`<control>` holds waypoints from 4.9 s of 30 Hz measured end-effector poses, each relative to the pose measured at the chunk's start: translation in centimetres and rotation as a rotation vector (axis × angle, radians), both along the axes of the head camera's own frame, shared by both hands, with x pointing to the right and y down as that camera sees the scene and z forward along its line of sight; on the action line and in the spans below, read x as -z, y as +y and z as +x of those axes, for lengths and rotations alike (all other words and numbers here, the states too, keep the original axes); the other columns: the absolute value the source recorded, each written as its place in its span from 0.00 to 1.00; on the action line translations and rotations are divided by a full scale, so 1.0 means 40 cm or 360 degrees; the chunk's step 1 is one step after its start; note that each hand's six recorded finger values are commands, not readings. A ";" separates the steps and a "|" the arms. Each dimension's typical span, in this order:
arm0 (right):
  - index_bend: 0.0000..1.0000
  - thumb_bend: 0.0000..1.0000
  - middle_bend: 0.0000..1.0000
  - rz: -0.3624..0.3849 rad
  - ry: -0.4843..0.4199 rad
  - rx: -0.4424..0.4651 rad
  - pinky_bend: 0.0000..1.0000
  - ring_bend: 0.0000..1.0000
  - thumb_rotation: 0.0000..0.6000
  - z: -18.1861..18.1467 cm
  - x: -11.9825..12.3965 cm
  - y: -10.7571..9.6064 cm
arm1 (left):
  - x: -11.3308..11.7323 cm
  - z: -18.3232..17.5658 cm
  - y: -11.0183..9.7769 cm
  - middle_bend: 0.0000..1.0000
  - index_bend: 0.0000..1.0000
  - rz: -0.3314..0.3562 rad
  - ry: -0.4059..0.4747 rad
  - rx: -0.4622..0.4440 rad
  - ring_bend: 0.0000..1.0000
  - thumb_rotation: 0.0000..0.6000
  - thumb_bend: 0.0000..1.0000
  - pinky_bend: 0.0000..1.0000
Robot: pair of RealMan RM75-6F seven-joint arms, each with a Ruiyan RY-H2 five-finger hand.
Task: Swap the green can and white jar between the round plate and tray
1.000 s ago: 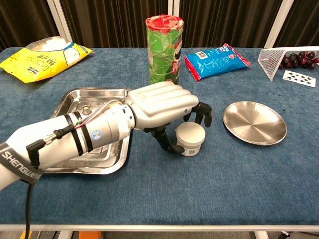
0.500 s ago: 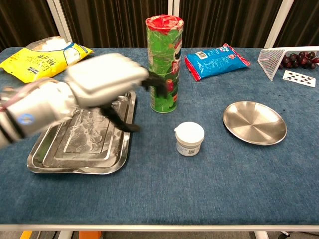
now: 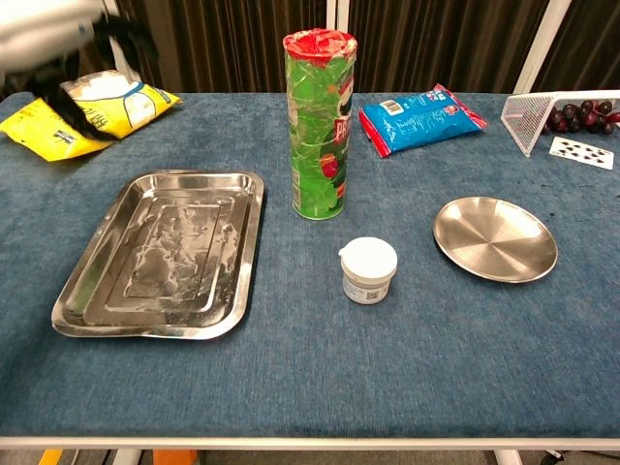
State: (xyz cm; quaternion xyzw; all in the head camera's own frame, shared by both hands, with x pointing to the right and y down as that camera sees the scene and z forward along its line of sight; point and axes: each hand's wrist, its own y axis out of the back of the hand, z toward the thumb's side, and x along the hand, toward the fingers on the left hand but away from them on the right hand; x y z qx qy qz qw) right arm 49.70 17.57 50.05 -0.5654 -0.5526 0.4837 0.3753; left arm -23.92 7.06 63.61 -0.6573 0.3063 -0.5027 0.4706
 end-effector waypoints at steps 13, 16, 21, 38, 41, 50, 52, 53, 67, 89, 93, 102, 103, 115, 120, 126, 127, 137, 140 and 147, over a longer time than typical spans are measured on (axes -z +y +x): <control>0.00 0.04 0.00 -0.0021 -0.0001 -0.0012 0.07 0.00 1.00 -0.001 -0.017 -0.002 | 0.123 0.168 -0.067 0.07 0.06 -0.0022 0.0515 -0.0273 0.08 1.00 0.01 0.34; 0.00 0.04 0.00 -0.0020 -0.0005 -0.0017 0.07 0.00 1.00 0.002 -0.017 -0.002 | 0.139 0.242 -0.059 0.07 0.06 -0.0064 0.0555 -0.0460 0.07 1.00 0.01 0.31; 0.00 0.04 0.00 -0.0015 -0.0007 -0.0026 0.07 0.00 1.00 0.008 -0.015 0.000 | 0.130 0.335 -0.059 0.07 0.06 -0.0111 0.0537 -0.0654 0.04 1.00 0.01 0.27; 0.00 0.04 0.00 -0.0033 -0.0011 -0.0042 0.07 0.00 1.00 0.024 -0.023 0.003 | -0.003 0.426 -0.125 0.12 0.17 -0.0284 0.0321 -0.0720 0.09 1.00 0.01 0.38; 0.00 0.04 0.00 -0.0036 -0.0012 -0.0050 0.07 0.00 1.00 0.027 -0.026 0.003 | -0.006 0.422 -0.124 0.17 0.20 -0.0280 0.0313 -0.0716 0.16 1.00 0.03 0.45; 0.00 0.04 0.00 -0.0039 -0.0011 -0.0047 0.07 0.00 1.00 0.024 -0.030 0.002 | -0.006 0.427 -0.121 0.33 0.36 -0.0271 0.0314 -0.0713 0.31 1.00 0.13 0.62; 0.00 0.04 0.00 -0.0041 -0.0011 -0.0049 0.07 0.00 1.00 0.025 -0.031 0.003 | -0.005 0.426 -0.123 0.36 0.38 -0.0262 0.0317 -0.0708 0.33 1.00 0.15 0.63; 0.00 0.04 0.00 -0.0041 -0.0011 -0.0051 0.07 0.00 1.00 0.026 -0.032 0.003 | -0.005 0.427 -0.124 0.38 0.39 -0.0255 0.0320 -0.0703 0.34 1.00 0.16 0.64; 0.00 0.04 0.00 -0.0026 -0.0012 -0.0039 0.07 0.00 1.00 0.020 -0.023 0.000 | 0.068 0.409 -0.124 0.43 0.45 -0.0172 0.0381 -0.0694 0.38 1.00 0.21 0.67; 0.00 0.04 0.00 -0.0050 -0.0014 0.0025 0.07 0.00 1.00 -0.033 -0.036 -0.011 | 0.072 0.111 -0.017 0.42 0.44 -0.0260 0.0110 -0.0418 0.38 1.00 0.21 0.65; 0.00 0.04 0.00 -0.0057 -0.0018 0.0023 0.07 0.00 1.00 -0.035 -0.042 -0.011 | 0.065 0.113 -0.013 0.34 0.36 -0.0253 0.0107 -0.0434 0.28 1.00 0.17 0.58; 0.00 0.04 0.00 -0.0049 -0.0019 0.0020 0.07 0.00 1.00 -0.029 -0.039 -0.010 | 0.083 0.113 -0.010 0.21 0.20 -0.0192 0.0129 -0.0456 0.17 1.00 0.14 0.45; 0.00 0.04 0.00 -0.0049 -0.0020 0.0022 0.07 0.00 1.00 -0.030 -0.039 -0.010 | 0.087 0.112 -0.011 0.21 0.20 -0.0188 0.0128 -0.0456 0.17 1.00 0.14 0.45; 0.00 0.04 0.01 -0.0084 0.0007 0.0136 0.07 0.00 1.00 -0.078 -0.045 -0.017 | 0.141 -0.026 0.009 0.21 0.19 -0.0129 0.0049 -0.0199 0.17 1.00 0.13 0.46; 0.00 0.04 0.03 -0.0164 0.0024 0.0269 0.08 0.00 1.00 -0.145 -0.074 -0.028 | 0.160 -0.155 0.053 0.21 0.19 -0.0074 -0.0013 0.0046 0.17 1.00 0.13 0.43; 0.00 0.04 0.05 -0.0363 0.0044 0.0531 0.10 0.00 1.00 -0.280 -0.147 -0.042 | 0.140 -0.306 0.147 0.21 0.19 -0.0054 -0.0068 0.0282 0.17 1.00 0.13 0.40; 0.00 0.04 0.05 -0.0394 0.0047 0.0579 0.10 0.00 1.00 -0.306 -0.159 -0.044 | 0.134 -0.323 0.160 0.21 0.19 -0.0051 -0.0071 0.0303 0.17 1.00 0.13 0.40; 0.00 0.06 0.12 -0.0628 0.0077 0.1098 0.25 0.09 1.00 -0.619 -0.280 -0.048 | 0.097 -0.478 0.285 0.21 0.19 0.0025 -0.0082 0.0548 0.15 1.00 0.13 0.37; 0.00 0.08 0.13 -0.0681 0.0074 0.1170 0.29 0.11 1.00 -0.690 -0.314 -0.044 | 0.089 -0.502 0.308 0.21 0.19 0.0013 -0.0096 0.0588 0.15 1.00 0.13 0.37; 0.03 0.08 0.17 -0.0783 0.0076 0.1256 0.32 0.15 1.00 -0.815 -0.389 -0.025 | 0.070 -0.541 0.332 0.21 0.20 -0.0022 -0.0105 0.0654 0.15 1.00 0.13 0.37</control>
